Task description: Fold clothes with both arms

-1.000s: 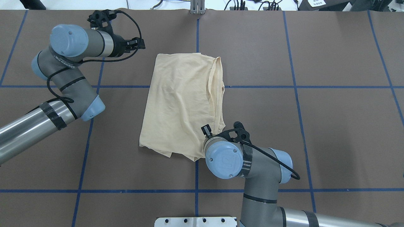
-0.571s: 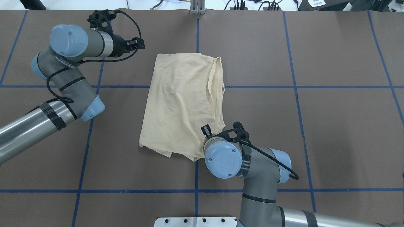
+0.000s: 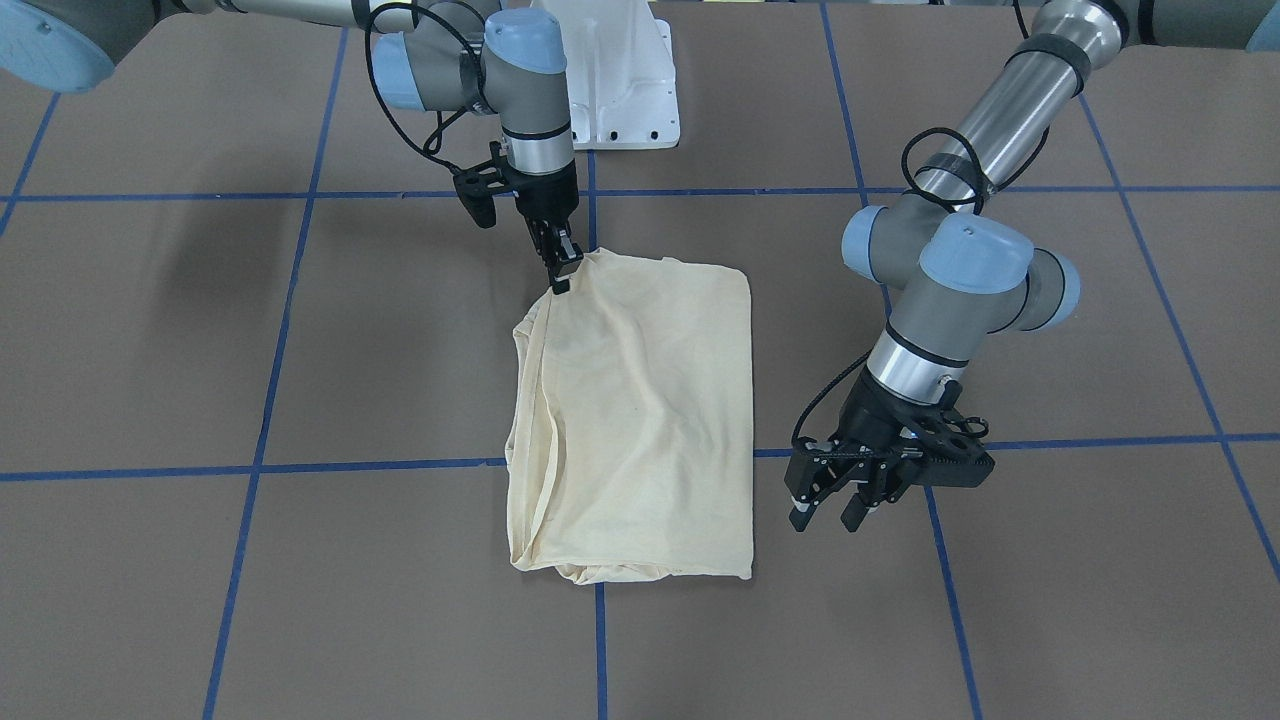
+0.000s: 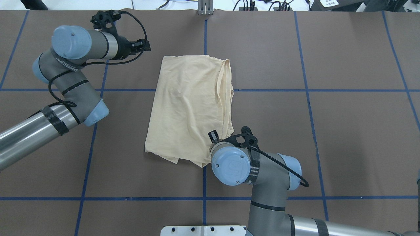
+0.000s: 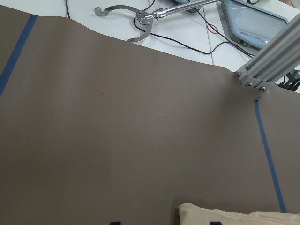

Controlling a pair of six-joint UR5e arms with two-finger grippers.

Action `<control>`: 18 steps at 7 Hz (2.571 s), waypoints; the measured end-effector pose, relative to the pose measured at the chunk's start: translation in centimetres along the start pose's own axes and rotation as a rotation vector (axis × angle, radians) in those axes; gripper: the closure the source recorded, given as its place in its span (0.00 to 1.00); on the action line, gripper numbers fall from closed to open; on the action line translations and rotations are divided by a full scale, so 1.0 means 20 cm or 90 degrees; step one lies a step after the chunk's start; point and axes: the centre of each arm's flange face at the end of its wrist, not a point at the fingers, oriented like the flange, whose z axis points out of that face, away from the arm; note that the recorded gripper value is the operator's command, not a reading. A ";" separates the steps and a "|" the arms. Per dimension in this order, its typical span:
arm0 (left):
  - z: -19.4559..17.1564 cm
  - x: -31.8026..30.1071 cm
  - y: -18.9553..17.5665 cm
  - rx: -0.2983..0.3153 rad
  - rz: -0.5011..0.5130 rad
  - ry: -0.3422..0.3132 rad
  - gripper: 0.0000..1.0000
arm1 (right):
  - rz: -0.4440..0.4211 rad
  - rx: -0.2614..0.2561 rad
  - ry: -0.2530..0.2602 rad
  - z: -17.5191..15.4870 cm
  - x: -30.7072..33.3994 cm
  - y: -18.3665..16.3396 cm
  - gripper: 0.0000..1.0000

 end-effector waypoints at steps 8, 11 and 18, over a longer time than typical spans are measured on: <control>-0.45 0.06 0.99 -0.090 -0.251 0.073 0.35 | -0.016 -0.008 0.012 -0.10 0.19 -0.16 1.00; -0.54 0.07 1.46 -0.156 -0.294 0.044 0.39 | -0.017 -0.010 0.012 -0.10 0.19 -0.15 1.00; -0.63 0.01 1.68 -0.186 -0.298 0.004 0.60 | -0.017 -0.013 0.011 -0.11 0.19 -0.14 1.00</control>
